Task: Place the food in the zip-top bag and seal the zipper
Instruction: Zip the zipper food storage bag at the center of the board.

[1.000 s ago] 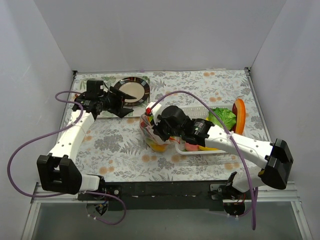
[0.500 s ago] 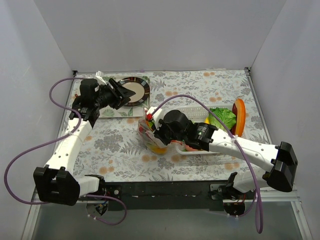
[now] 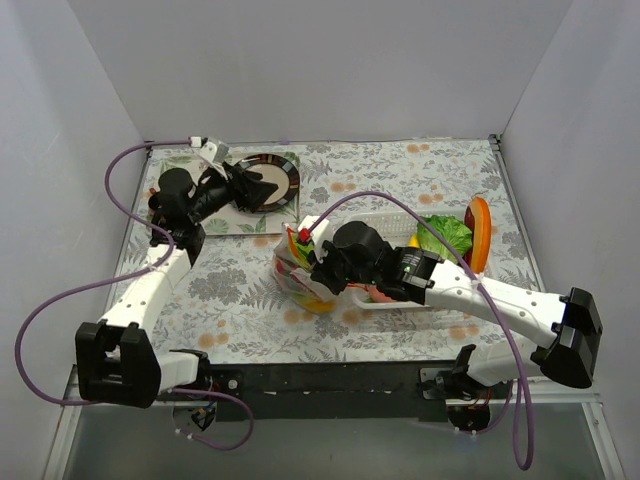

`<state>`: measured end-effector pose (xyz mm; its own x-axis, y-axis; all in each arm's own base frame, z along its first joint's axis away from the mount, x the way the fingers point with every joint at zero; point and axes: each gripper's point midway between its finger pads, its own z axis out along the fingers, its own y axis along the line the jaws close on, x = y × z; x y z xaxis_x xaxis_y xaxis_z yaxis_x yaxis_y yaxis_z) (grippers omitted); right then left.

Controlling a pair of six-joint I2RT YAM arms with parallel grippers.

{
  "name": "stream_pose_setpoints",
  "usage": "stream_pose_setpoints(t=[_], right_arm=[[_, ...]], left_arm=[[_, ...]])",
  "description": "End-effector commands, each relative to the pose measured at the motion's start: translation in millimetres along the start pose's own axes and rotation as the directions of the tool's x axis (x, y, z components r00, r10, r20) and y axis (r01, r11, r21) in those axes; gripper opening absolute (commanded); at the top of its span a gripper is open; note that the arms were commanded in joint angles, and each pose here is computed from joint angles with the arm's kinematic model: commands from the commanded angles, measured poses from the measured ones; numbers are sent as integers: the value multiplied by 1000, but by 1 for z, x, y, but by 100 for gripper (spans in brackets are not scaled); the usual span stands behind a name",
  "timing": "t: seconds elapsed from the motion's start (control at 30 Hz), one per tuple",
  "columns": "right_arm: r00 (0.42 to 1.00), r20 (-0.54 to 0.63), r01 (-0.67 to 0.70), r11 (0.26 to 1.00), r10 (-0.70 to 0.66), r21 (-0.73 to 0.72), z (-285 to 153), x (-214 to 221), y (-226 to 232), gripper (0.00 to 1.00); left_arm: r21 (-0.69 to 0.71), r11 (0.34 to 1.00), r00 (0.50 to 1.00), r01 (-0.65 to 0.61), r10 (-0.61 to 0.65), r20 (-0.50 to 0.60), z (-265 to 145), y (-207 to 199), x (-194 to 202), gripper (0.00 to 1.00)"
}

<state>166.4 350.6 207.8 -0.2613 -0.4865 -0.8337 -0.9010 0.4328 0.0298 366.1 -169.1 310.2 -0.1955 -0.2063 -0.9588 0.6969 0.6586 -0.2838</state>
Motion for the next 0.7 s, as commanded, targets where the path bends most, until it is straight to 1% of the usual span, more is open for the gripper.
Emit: stream_pose_setpoints(t=[0.0,0.07,0.1,0.17,0.2,0.3,0.4,0.43,0.53,0.63,0.67], right_arm=[[999,35,-16,999,17,-29,-11,-8,8,1],[999,28,-18,999,18,-28,-12,-6,8,1],[999,28,-18,999,18,-27,-12,-5,7,1],[1000,17,-18,1000,19,-25,-11,-4,7,1],[1000,16,-18,1000,19,-22,-11,-4,6,1],[1000,2,-17,1000,17,-15,-10,-1,5,1],[1000,1,-18,1000,18,-12,-10,0,4,1],[1000,-1,-18,1000,18,-13,-10,0,4,1],[1000,-1,-24,1000,23,-14,-11,1,2,1],[999,-1,-32,999,32,-17,-12,2,0,1],[999,-1,-35,999,35,-18,-13,3,0,1]], left_arm=[[214,968,991,-129,130,6,1,-12,17,57],[240,966,995,-95,101,-16,-5,-8,26,56],[285,955,996,-86,93,-11,-7,-13,26,54],[303,950,997,-73,79,-6,-16,-10,30,53],[301,950,996,-89,88,18,-18,-10,26,53],[319,940,993,-117,110,40,-26,-12,33,54],[364,922,991,-131,127,37,-32,-19,43,55],[371,923,994,-106,102,31,-33,-22,43,55],[372,922,994,-106,104,24,-36,-23,47,55],[381,918,993,-115,115,23,-40,-28,50,56],[388,910,989,-143,144,29,-42,-30,52,56]])
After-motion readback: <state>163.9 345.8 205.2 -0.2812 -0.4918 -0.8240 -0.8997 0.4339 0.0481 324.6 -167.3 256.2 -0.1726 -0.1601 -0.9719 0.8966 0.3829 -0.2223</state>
